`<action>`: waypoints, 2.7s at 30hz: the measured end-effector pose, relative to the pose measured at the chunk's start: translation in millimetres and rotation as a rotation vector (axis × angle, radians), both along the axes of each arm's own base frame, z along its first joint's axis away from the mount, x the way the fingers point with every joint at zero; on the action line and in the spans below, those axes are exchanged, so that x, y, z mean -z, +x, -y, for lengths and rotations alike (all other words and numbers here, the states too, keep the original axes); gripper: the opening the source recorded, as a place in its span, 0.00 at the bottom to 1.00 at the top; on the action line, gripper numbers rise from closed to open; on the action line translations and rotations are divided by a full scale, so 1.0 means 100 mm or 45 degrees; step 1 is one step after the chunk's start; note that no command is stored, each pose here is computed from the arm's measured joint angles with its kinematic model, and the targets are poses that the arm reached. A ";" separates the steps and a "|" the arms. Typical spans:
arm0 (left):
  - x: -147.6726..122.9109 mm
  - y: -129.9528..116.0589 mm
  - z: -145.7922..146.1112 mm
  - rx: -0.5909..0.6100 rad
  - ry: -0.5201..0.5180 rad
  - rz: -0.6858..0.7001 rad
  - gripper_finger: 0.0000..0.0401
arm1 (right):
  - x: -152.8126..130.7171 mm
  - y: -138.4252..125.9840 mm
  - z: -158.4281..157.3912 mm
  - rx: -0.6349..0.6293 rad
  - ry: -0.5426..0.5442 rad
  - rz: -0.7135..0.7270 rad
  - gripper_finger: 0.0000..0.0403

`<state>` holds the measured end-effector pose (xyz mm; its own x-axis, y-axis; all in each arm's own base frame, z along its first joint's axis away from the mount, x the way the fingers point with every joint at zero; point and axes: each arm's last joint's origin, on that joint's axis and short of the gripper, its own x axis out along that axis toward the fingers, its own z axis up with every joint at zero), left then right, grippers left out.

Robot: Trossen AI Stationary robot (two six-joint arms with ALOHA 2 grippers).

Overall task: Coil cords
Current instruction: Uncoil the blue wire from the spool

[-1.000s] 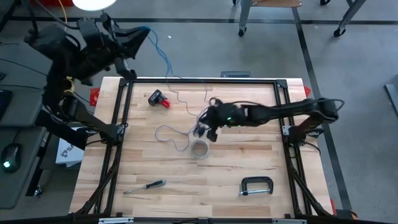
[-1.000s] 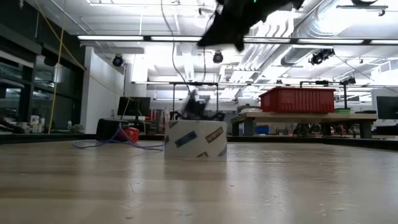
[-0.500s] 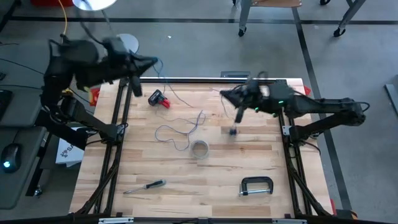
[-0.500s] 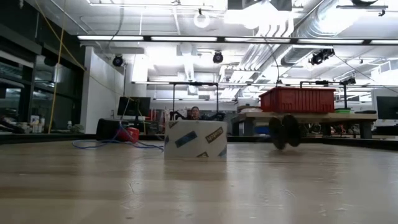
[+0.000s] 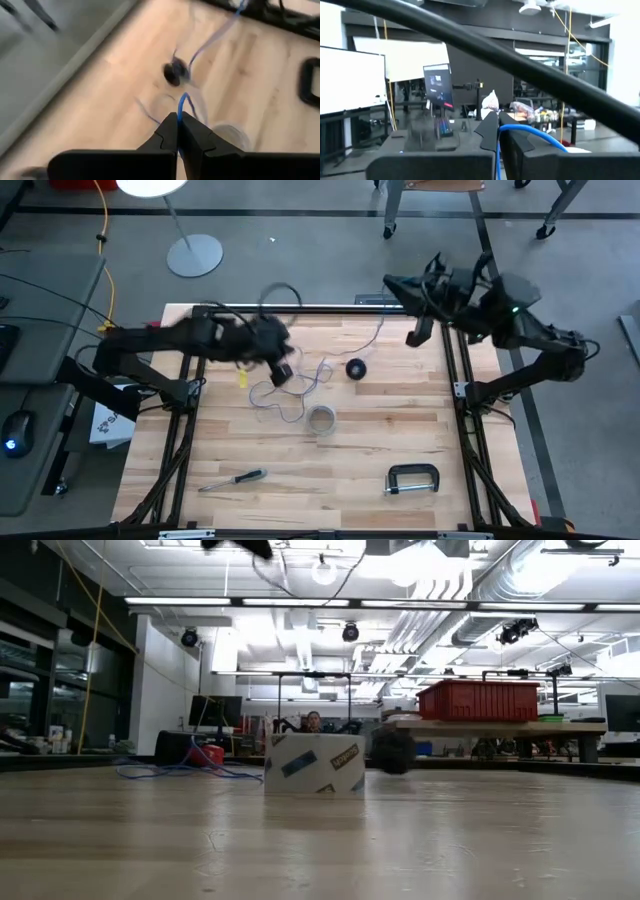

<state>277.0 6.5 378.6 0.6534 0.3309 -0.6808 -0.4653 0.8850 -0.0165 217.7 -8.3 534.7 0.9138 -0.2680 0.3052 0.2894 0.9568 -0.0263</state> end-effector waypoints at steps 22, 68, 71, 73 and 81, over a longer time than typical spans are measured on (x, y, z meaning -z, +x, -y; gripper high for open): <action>0.55 -0.16 0.19 0.114 -0.312 0.051 0.00 | -0.81 -0.20 -0.14 -0.012 -0.244 -0.025 0.00; -0.54 -1.13 -0.16 -0.053 -0.240 0.557 0.51 | 0.29 0.17 0.01 0.075 0.544 -1.192 0.59; -0.54 -1.14 -0.18 -0.100 -0.207 0.559 0.51 | 0.40 0.26 0.05 0.132 0.629 -1.285 0.59; -0.55 -1.14 -0.20 -0.121 -0.197 0.567 0.51 | 0.40 0.36 0.09 0.148 0.600 -1.232 0.59; -0.76 -1.01 -0.22 0.058 -0.087 0.824 0.51 | -0.03 0.59 0.04 0.030 0.126 -0.724 0.59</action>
<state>176.5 28.1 454.7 0.9508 0.2630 -0.1636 -0.3045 0.8905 -0.3380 276.7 -12.5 537.5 0.9203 -0.2922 -0.2601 0.2770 0.9562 -0.0943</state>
